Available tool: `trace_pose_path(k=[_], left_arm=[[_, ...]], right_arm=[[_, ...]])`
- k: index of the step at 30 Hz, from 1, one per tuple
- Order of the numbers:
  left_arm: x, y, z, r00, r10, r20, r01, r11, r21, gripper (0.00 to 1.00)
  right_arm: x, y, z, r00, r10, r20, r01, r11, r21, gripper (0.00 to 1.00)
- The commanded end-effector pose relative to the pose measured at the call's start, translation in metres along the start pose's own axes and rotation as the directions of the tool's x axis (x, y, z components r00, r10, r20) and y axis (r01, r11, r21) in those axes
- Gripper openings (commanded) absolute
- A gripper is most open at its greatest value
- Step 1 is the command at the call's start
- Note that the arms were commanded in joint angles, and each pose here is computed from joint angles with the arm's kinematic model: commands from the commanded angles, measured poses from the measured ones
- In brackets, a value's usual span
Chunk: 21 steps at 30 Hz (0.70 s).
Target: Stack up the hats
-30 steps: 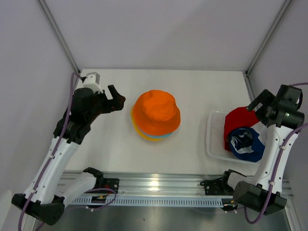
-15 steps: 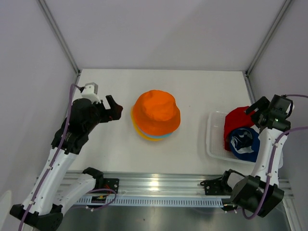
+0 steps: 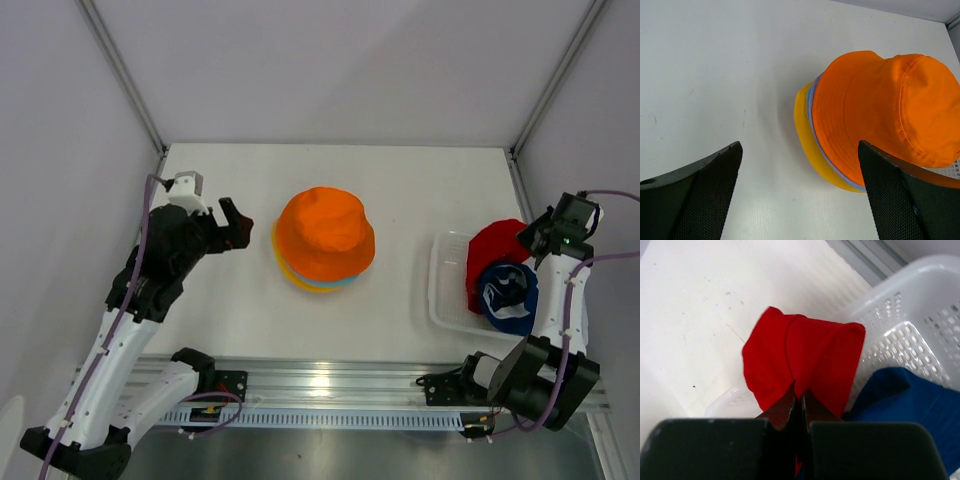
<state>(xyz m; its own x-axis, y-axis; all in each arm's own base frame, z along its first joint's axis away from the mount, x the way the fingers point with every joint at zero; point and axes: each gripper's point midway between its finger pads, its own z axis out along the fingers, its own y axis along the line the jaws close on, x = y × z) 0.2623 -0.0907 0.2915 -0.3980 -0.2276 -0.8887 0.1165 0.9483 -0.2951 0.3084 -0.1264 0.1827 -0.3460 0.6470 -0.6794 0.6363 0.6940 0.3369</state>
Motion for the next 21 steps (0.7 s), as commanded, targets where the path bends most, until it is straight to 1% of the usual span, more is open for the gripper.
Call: trace_pose_path(k=[1, 3, 4, 6, 7, 9, 10, 11, 13, 15, 16, 18, 19, 21], left_arm=[[-0.011, -0.006, 0.002, 0.999, -0.015, 0.040, 0.014, 0.999, 0.030, 0.99], [-0.010, -0.007, 0.003, 0.999, -0.021, 0.035, 0.020, 0.999, 0.030, 0.99], [-0.010, -0.006, 0.004, 0.999, -0.024, 0.033, 0.023, 0.999, 0.027, 1.00], [-0.013, -0.008, 0.001, 0.999, -0.026, 0.038, 0.025, 0.999, 0.033, 0.99], [-0.014, -0.008, 0.001, 0.999, -0.026, 0.038, 0.025, 0.999, 0.036, 0.99], [-0.017, -0.012, -0.002, 0.999, -0.027, 0.041, 0.025, 0.998, 0.052, 0.99], [-0.018, -0.013, -0.003, 0.999, -0.029, 0.043, 0.026, 0.998, 0.056, 0.99], [-0.019, -0.014, -0.004, 0.999, -0.029, 0.042, 0.026, 0.998, 0.062, 0.99], [-0.019, -0.018, -0.005, 0.999, -0.041, 0.036, 0.038, 0.996, 0.081, 0.99], [-0.019, -0.022, -0.005, 0.998, -0.051, 0.029, 0.048, 0.994, 0.100, 0.99], [-0.018, -0.023, -0.004, 0.997, -0.067, 0.023, 0.065, 0.993, 0.098, 1.00], [-0.014, -0.030, -0.003, 0.997, -0.082, 0.001, 0.081, 0.988, 0.135, 1.00], [-0.013, -0.030, -0.002, 0.995, -0.103, -0.007, 0.103, 0.986, 0.134, 0.99], [-0.011, -0.035, 0.001, 0.993, -0.116, -0.025, 0.119, 0.981, 0.152, 0.99]], right_arm=[[-0.053, 0.045, -0.017, 0.987, -0.070, 0.147, 0.087, 0.990, -0.113, 0.00], [-0.059, 0.062, -0.029, 0.986, -0.079, 0.149, 0.103, 0.982, -0.159, 0.00], [-0.073, 0.080, -0.046, 0.981, -0.071, 0.182, 0.110, 0.970, -0.216, 0.00], [-0.078, 0.107, -0.068, 0.977, -0.074, 0.201, 0.134, 0.944, -0.302, 0.00], [-0.080, 0.125, -0.087, 0.976, -0.064, 0.206, 0.141, 0.912, -0.386, 0.00], [-0.088, 0.161, -0.124, 0.963, -0.059, 0.264, 0.196, 0.827, -0.527, 0.00], [-0.081, 0.179, -0.144, 0.963, -0.073, 0.259, 0.224, 0.751, -0.621, 0.00], [-0.086, 0.194, -0.170, 0.951, -0.052, 0.306, 0.258, 0.680, -0.686, 0.00], [-0.073, 0.219, -0.204, 0.950, -0.069, 0.303, 0.290, 0.546, -0.786, 0.00], [-0.068, 0.239, -0.228, 0.953, -0.059, 0.297, 0.292, 0.447, -0.846, 0.00], [-0.061, 0.247, -0.236, 0.957, -0.077, 0.281, 0.288, 0.391, -0.874, 0.00], [-0.059, 0.265, -0.246, 0.960, -0.081, 0.270, 0.281, 0.308, -0.909, 0.00], [-0.048, 0.275, -0.258, 0.958, -0.112, 0.266, 0.285, 0.238, -0.929, 0.00], [-0.046, 0.293, -0.267, 0.941, -0.132, 0.310, 0.330, 0.166, -0.929, 0.00]])
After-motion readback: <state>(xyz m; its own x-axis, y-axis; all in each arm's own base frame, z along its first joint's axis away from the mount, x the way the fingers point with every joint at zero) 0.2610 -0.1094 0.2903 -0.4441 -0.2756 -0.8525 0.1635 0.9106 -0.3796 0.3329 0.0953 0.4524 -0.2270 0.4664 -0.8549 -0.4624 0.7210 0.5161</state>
